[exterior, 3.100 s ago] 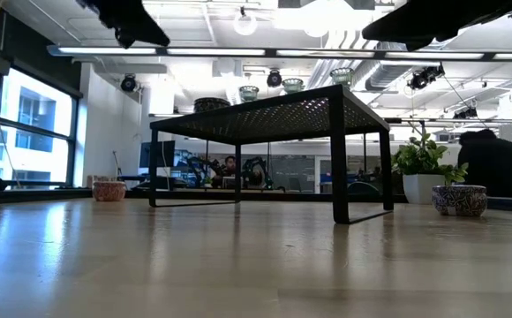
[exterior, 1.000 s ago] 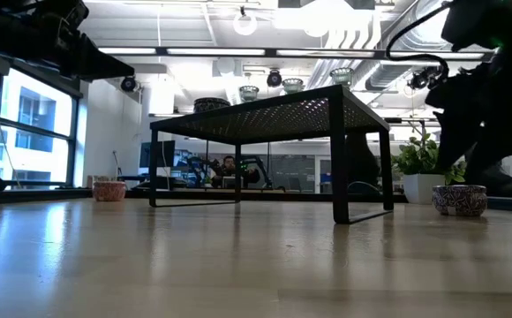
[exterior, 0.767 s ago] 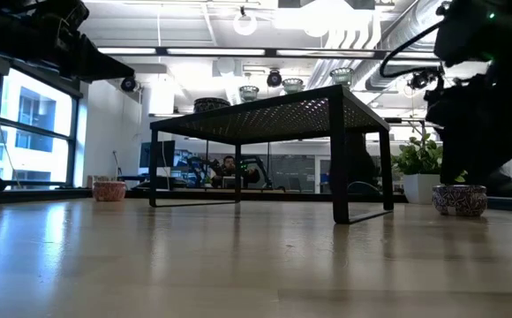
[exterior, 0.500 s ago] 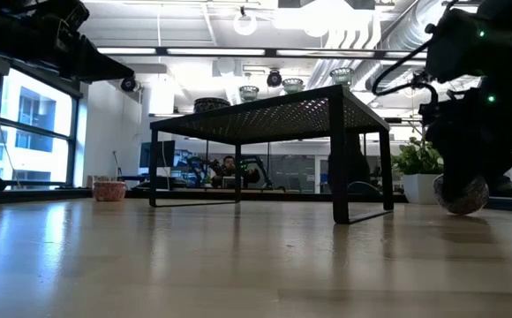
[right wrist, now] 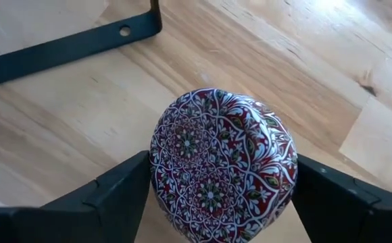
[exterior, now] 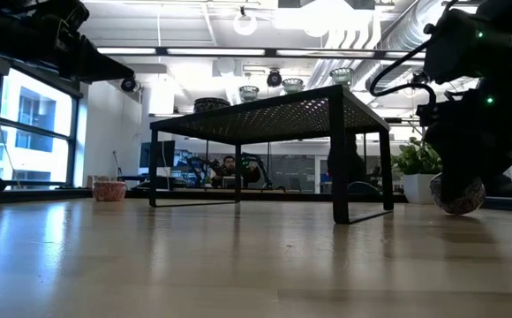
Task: Pick & Place candle stick holders
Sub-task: Put the red scented candle on the shelf
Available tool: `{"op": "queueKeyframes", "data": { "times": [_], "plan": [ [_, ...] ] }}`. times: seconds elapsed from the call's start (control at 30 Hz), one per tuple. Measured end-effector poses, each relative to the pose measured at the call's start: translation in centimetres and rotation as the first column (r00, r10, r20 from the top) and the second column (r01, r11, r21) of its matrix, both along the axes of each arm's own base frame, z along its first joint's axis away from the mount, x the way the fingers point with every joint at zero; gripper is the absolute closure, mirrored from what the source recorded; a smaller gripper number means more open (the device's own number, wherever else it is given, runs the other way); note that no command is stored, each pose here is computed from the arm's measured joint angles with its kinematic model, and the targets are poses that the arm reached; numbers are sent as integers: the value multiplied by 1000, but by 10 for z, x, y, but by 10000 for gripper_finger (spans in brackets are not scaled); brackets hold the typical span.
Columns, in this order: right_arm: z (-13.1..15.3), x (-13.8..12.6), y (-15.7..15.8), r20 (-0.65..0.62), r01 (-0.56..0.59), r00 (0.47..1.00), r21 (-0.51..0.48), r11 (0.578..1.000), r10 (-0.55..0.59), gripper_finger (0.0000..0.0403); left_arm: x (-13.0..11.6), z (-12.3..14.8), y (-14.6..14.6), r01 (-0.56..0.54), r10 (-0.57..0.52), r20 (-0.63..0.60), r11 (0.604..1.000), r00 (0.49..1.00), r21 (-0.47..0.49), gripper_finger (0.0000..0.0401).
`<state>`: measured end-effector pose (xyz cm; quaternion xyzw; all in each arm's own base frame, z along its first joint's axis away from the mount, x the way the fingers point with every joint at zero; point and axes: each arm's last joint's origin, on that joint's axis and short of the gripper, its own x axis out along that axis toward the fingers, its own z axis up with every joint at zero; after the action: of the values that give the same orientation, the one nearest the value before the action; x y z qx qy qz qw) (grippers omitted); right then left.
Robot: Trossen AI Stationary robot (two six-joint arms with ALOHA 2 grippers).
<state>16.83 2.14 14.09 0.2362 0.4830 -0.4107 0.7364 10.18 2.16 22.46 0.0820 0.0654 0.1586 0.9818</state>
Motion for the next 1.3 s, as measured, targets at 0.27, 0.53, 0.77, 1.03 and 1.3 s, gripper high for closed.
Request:
{"op": "queueKeyframes", "data": {
  "times": [0.27, 0.53, 0.77, 1.03, 1.3],
  "plan": [
    [4, -1, 1, 26, -8, 1000, 47, 999, 7, 97, 0, 0, 0, -1, 1, -1, 1000, 1000, -7, 400],
    [13, 1, 3, 111, -56, 993, 103, 993, 45, 98, 0, -1, 0, -2, 1, -2, 1000, 1000, -14, 400],
    [23, 0, 13, 210, -130, 973, 145, 981, 98, 98, 0, -1, 0, -2, 2, -2, 1000, 1000, -16, 400],
    [55, 6, 36, 330, -234, 929, 166, 958, 169, 98, 0, -1, 0, -2, 2, -1, 1000, 1000, -18, 400],
    [122, 21, 64, 504, -382, 807, 50, 923, 307, 98, 0, -1, 0, -2, 2, -1, 1000, 1000, -19, 400]
  ]
}}
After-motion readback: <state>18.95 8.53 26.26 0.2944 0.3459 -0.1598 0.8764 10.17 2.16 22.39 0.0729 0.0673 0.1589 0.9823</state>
